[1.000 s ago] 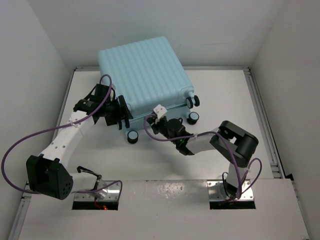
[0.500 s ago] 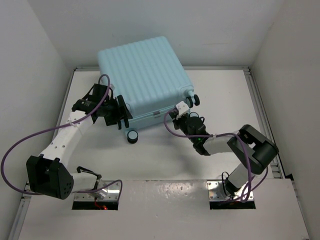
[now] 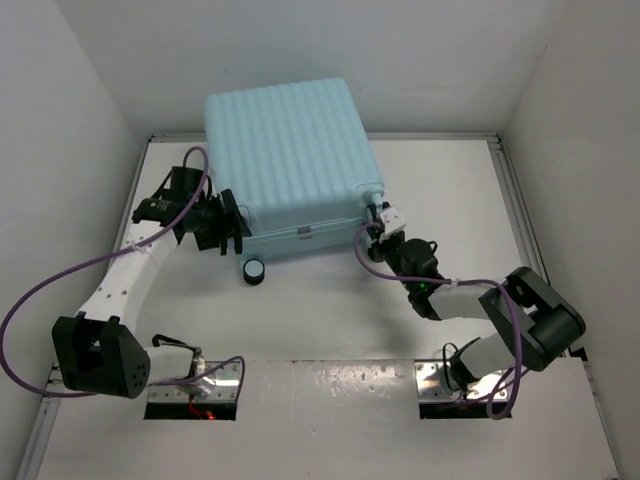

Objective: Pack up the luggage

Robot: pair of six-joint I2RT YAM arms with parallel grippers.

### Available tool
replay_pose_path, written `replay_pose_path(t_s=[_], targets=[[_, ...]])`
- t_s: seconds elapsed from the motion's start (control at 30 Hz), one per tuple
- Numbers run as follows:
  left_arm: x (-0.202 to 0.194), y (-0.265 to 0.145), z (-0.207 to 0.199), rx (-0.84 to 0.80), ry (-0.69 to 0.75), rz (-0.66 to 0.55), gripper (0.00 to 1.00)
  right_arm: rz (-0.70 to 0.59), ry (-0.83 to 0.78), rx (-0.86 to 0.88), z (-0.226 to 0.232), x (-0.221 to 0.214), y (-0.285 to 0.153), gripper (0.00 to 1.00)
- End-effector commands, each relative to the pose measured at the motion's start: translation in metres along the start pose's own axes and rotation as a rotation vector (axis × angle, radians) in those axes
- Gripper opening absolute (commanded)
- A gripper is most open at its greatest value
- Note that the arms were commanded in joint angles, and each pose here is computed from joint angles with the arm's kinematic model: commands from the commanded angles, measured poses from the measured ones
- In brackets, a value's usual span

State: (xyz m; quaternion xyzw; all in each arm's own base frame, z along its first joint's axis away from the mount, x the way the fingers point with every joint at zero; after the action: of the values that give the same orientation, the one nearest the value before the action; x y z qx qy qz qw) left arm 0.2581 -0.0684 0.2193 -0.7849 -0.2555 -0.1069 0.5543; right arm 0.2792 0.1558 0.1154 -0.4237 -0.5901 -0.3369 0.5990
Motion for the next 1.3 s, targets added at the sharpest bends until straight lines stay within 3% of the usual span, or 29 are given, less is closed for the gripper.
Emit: replay_pose_path(t_s=[0.0, 0.33, 0.67, 1.27], targets=[[-0.006, 0.015, 0.074, 0.439, -0.124, 0.042, 0.0, -0.13, 0.004, -0.236, -0.043, 0.027, -0.012, 0.0], [0.017, 0.032, 0.095, 0.45, -0.109, 0.031, 0.0, -0.16, 0.086, -0.248, -0.073, 0.014, -0.027, 0.0], [0.038, 0.042, 0.11, 0.561, -0.078, -0.024, 0.0, -0.199, 0.071, -0.299, -0.114, 0.02, -0.013, 0.0], [0.1, 0.072, 0.14, 0.691, -0.023, -0.126, 0.0, -0.305, 0.063, -0.348, -0.191, 0.037, 0.076, 0.0]])
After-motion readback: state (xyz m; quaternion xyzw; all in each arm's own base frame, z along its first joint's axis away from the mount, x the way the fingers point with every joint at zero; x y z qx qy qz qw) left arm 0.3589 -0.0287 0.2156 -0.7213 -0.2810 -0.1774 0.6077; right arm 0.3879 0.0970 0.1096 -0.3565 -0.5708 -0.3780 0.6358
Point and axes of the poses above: each gripper's point midway between its finger pads, its own y axis out along the fingers, its own z axis along the line the jaws close on, x = y × z, the point moved 7 cm from there along -y, back along the fingers, and after that the axes turned 6 degrees about y, right-handed, at the moved point
